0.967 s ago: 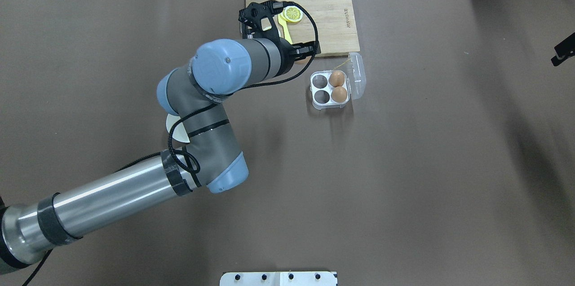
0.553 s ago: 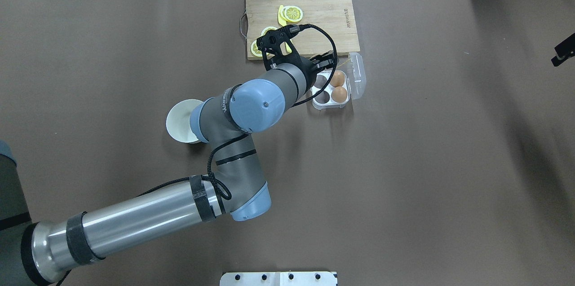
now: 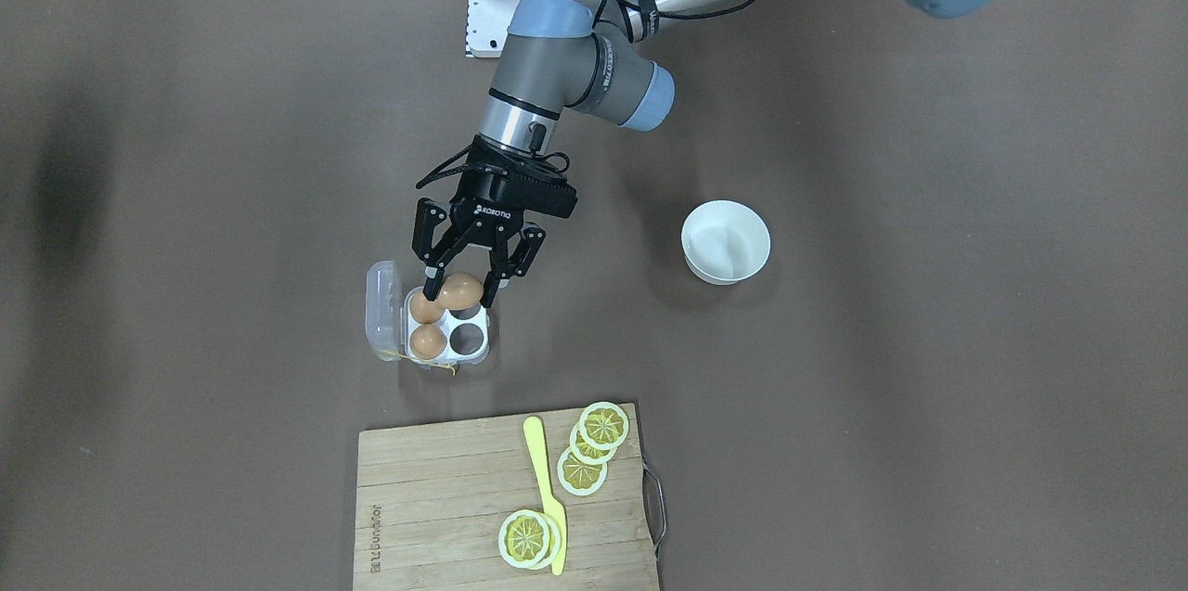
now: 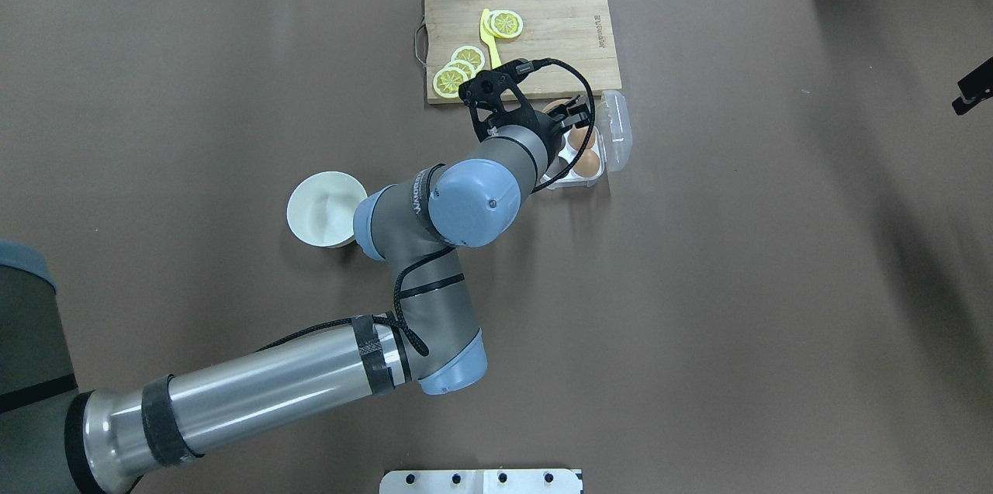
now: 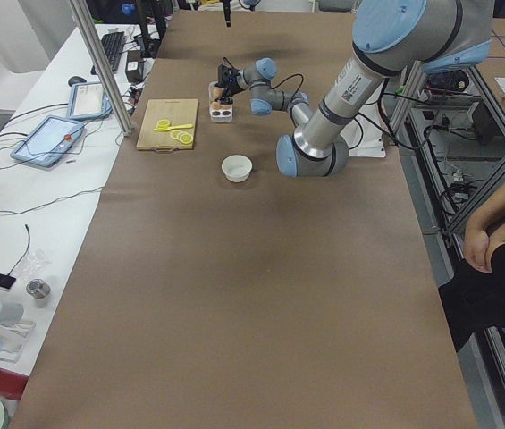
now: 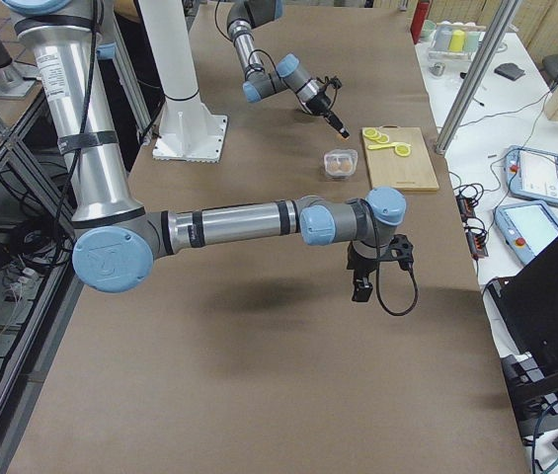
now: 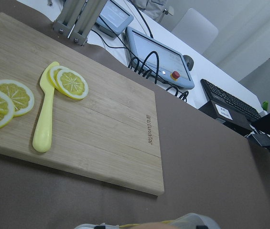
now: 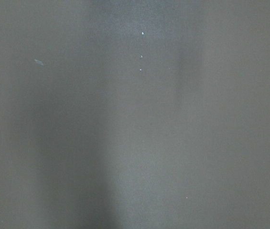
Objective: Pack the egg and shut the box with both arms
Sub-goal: 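Lower the egg into the empty carton slot and open the left gripper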
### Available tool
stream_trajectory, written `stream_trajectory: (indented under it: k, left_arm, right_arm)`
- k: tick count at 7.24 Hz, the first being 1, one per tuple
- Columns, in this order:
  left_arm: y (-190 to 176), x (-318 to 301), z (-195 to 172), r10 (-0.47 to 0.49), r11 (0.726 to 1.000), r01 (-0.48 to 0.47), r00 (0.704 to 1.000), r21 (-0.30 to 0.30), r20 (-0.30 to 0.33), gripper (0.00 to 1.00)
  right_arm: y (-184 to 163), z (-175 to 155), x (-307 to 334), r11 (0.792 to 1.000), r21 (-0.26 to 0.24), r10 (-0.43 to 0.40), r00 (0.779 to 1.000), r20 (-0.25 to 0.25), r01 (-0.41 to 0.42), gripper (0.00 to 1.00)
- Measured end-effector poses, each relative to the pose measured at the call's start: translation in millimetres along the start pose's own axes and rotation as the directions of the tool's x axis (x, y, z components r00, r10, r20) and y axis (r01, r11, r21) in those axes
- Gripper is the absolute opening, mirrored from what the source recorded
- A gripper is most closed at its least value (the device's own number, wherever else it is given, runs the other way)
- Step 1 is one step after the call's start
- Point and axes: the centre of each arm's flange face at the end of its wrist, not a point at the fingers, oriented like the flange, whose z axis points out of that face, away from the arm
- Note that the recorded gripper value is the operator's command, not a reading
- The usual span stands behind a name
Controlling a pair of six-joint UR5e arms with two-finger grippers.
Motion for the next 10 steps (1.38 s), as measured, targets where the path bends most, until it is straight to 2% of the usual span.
stream_trajectory:
  k: [1,2,10]
  left_arm:
    - [1.9,0.3,1.3,0.001,1.0,-0.001,1.0,-0.001,0.003,0.61]
    - [3.3,-1.4,2.3,0.003,1.0,-0.003,1.0,-0.002,0.006,0.97]
    - [3.3,-9.1,1.3,0.005,1.0,-0.005,1.0,-0.01,0.003,0.97]
  right_arm:
    - [0.0,0.0,0.0,1.0,0.0,0.0,1.0,0.0,0.0,1.0]
    - [0.0,0.0,0.0,1.0,0.0,0.0,1.0,0.0,0.0,1.0]
    - [-1.2,-1.1,-1.0,1.0,0.003,-0.003,1.0,-0.001,0.003,1.0]
